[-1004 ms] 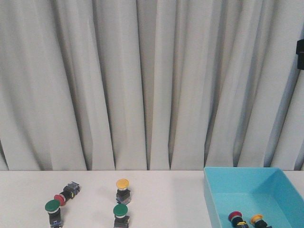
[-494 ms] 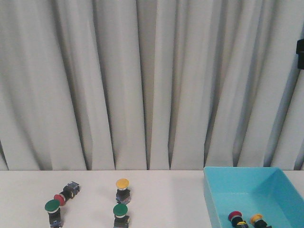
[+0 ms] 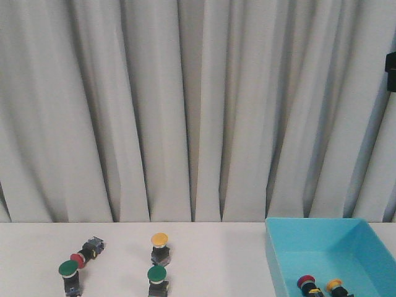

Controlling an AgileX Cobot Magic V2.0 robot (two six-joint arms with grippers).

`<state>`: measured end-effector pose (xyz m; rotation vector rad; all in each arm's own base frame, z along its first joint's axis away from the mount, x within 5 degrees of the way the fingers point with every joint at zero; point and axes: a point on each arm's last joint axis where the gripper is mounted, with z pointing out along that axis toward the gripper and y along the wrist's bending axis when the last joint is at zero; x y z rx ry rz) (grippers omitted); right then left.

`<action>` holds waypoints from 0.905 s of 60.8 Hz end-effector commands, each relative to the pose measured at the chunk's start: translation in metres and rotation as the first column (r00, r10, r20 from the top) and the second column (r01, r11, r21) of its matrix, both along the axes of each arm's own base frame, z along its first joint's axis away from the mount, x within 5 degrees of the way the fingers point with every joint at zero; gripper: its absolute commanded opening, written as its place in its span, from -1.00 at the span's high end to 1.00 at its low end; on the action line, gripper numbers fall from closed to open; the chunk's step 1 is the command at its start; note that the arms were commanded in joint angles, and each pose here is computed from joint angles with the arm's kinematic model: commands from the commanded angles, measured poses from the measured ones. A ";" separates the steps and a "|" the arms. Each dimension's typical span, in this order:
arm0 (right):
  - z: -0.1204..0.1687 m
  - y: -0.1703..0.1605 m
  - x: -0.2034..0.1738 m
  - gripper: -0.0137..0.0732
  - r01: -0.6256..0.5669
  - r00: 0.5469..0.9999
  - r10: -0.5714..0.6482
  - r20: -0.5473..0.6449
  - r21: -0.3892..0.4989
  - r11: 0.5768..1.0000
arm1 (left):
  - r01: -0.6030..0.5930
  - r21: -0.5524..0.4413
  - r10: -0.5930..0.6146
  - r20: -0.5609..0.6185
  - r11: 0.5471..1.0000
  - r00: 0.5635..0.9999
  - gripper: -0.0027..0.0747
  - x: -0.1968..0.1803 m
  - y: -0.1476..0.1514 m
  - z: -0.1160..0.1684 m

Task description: Pick red and yellow buttons and place in box

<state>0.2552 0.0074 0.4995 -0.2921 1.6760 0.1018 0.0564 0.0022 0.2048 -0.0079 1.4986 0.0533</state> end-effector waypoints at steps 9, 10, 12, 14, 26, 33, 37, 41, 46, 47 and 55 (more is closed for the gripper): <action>0.018 -0.002 -0.009 0.70 0.028 0.995 -0.030 0.094 0.026 0.999 | 0.058 0.004 -0.058 0.066 0.998 0.996 0.95 -0.001 -0.004 0.003; 0.018 -0.002 -0.009 0.70 0.028 0.995 -0.030 0.094 0.026 0.999 | 0.055 0.004 -0.055 0.066 0.998 0.996 0.95 -0.001 -0.003 0.003; 0.018 -0.002 -0.009 0.70 0.028 0.995 -0.030 0.094 0.026 0.999 | 0.049 0.004 -0.049 0.066 0.999 0.997 0.95 -0.001 -0.003 0.003; 0.018 -0.002 -0.009 0.70 0.028 0.995 -0.030 0.094 0.026 0.999 | 0.047 0.005 -0.047 0.067 0.999 0.997 0.95 -0.001 -0.003 0.003; 0.018 -0.002 -0.009 0.70 0.028 0.995 -0.030 0.094 0.026 0.999 | 0.048 0.005 -0.048 0.067 0.999 0.997 0.95 -0.001 -0.003 0.003; 0.018 -0.002 -0.009 0.70 0.028 0.995 -0.030 0.094 0.026 0.999 | 0.048 0.005 -0.048 0.067 0.999 0.997 0.95 -0.001 -0.003 0.003; 0.018 -0.002 -0.009 0.70 0.028 0.995 -0.030 0.094 0.026 0.999 | 0.048 0.005 -0.048 0.067 0.999 0.997 0.95 -0.001 -0.003 0.003; 0.018 -0.002 -0.009 0.70 0.028 0.995 -0.030 0.094 0.026 0.999 | 0.048 0.005 -0.048 0.067 0.999 0.997 0.95 -0.001 -0.003 0.003; 0.018 -0.002 -0.009 0.70 0.028 0.995 -0.030 0.094 0.026 0.999 | 0.048 0.005 -0.048 0.067 0.999 0.997 0.95 -0.001 -0.003 0.003; 0.018 -0.002 -0.009 0.70 0.028 0.995 -0.030 0.094 0.026 0.999 | 0.048 0.005 -0.048 0.067 0.999 0.997 0.95 -0.001 -0.003 0.003; 0.018 -0.002 -0.009 0.70 0.028 0.995 -0.030 0.094 0.026 0.999 | 0.048 0.005 -0.048 0.067 0.999 0.997 0.95 -0.001 -0.003 0.003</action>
